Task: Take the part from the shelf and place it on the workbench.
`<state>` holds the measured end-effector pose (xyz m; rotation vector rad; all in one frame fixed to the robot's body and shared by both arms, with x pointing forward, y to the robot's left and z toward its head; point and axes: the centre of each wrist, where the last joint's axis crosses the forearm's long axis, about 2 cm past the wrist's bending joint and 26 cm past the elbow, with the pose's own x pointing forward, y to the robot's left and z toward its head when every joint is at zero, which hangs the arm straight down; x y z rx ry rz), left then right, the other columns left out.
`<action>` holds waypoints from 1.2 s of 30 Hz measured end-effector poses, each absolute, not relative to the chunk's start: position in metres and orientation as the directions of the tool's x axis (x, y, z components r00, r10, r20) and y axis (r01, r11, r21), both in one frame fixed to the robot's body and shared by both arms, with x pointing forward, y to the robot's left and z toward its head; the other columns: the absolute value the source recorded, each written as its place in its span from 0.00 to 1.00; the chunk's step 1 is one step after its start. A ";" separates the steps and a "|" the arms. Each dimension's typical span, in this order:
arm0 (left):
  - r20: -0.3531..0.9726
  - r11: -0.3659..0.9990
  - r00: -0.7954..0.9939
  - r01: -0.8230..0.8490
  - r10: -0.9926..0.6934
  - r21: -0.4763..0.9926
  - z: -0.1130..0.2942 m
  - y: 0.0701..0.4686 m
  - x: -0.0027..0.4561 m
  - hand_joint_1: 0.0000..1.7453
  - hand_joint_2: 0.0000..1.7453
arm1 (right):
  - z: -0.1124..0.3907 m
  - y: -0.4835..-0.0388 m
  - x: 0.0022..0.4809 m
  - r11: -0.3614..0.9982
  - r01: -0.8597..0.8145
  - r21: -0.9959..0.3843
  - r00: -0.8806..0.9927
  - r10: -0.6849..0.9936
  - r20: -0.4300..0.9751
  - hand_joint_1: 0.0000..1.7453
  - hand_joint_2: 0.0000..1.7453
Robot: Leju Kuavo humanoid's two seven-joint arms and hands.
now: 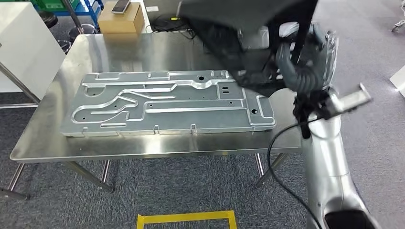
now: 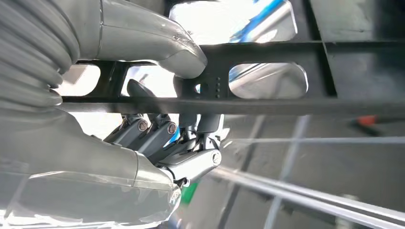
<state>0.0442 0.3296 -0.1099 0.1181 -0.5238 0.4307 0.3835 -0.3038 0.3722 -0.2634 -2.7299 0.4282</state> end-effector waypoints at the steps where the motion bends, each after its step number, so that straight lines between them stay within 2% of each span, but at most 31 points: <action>1: 0.509 0.907 0.780 -0.420 0.362 -0.002 -0.110 0.330 0.044 0.00 1.00 | 0.379 -0.311 0.395 0.922 0.179 -0.345 -0.898 0.296 0.326 0.96 1.00; 5: 0.518 0.919 0.783 -0.395 0.344 -0.013 -0.110 0.331 0.046 0.00 1.00 | 0.405 -0.331 0.433 0.792 0.416 -0.447 -0.760 0.573 0.307 0.96 1.00; 9: 0.531 0.929 0.782 -0.369 0.326 -0.027 -0.109 0.332 0.049 0.00 1.00 | 0.415 -0.332 0.465 0.554 0.560 -0.616 -0.549 0.805 0.225 0.96 1.00; 12: 0.533 0.933 0.783 -0.359 0.320 -0.033 -0.109 0.332 0.050 0.00 1.00 | 0.411 -0.330 0.478 0.474 0.557 -0.682 -0.488 0.851 0.192 0.96 1.00; 19: 0.536 0.934 0.782 -0.354 0.319 -0.040 -0.109 0.332 0.049 0.00 1.00 | 0.411 -0.330 0.491 0.413 0.535 -0.737 -0.434 0.883 0.180 0.96 1.00; 23: 0.548 0.943 0.779 -0.328 0.303 -0.054 -0.109 0.332 0.052 0.00 1.00 | 0.398 -0.309 0.501 0.200 0.469 -0.860 -0.310 0.949 0.052 0.96 1.00; 28: 0.564 0.949 0.773 -0.306 0.292 -0.072 -0.108 0.331 0.061 0.00 1.00 | 0.335 -0.258 0.503 -0.054 0.277 -0.959 -0.228 0.966 -0.121 0.96 1.00; 32: 0.573 0.948 0.763 -0.308 0.300 -0.086 -0.107 0.329 0.063 0.00 1.00 | 0.298 -0.237 0.498 -0.118 0.179 -0.977 -0.219 0.963 -0.156 0.00 0.00; 36: 0.576 0.947 0.759 -0.309 0.303 -0.089 -0.107 0.328 0.064 0.00 1.00 | 0.280 -0.230 0.494 -0.156 0.124 -0.980 -0.229 0.956 -0.181 0.00 0.00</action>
